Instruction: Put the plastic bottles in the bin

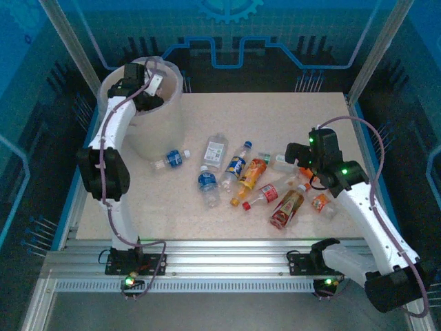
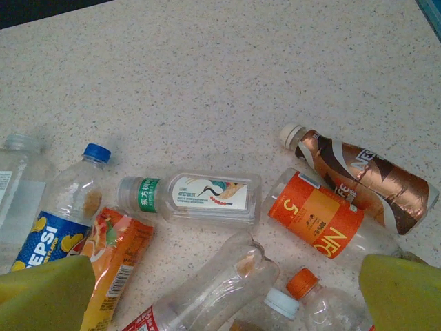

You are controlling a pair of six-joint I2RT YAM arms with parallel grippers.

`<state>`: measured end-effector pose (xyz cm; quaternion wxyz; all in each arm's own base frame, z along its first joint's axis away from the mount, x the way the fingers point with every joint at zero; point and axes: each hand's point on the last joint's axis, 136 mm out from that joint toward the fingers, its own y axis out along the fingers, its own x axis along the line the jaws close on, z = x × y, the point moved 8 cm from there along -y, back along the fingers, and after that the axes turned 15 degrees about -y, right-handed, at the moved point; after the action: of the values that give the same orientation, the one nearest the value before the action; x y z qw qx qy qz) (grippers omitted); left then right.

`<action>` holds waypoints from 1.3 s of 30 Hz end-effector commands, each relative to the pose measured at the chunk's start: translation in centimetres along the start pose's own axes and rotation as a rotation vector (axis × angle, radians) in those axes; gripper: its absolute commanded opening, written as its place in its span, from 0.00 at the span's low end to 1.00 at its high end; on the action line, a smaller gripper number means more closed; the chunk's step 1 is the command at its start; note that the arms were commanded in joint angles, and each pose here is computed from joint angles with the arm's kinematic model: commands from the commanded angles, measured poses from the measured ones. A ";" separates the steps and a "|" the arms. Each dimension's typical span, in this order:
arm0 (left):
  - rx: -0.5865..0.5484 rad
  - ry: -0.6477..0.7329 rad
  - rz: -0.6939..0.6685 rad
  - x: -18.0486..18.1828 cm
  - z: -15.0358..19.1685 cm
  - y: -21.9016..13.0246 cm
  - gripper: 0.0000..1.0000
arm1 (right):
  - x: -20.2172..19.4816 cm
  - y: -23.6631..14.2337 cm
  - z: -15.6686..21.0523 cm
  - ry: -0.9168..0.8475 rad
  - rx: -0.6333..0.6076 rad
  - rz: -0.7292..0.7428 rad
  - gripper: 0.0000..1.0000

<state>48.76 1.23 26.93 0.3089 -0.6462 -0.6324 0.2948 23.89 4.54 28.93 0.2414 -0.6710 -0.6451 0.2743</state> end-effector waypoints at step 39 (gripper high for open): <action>0.242 -0.035 0.318 -7.2 3.7 3.7 0.45 | 0.1 1.1 0.4 -0.002 0.035 0.009 0.99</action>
<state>47.72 -4.43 21.49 0.3349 -0.6757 -0.5093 0.4146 24.41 4.72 28.27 0.2490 -0.6666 -0.6409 0.2879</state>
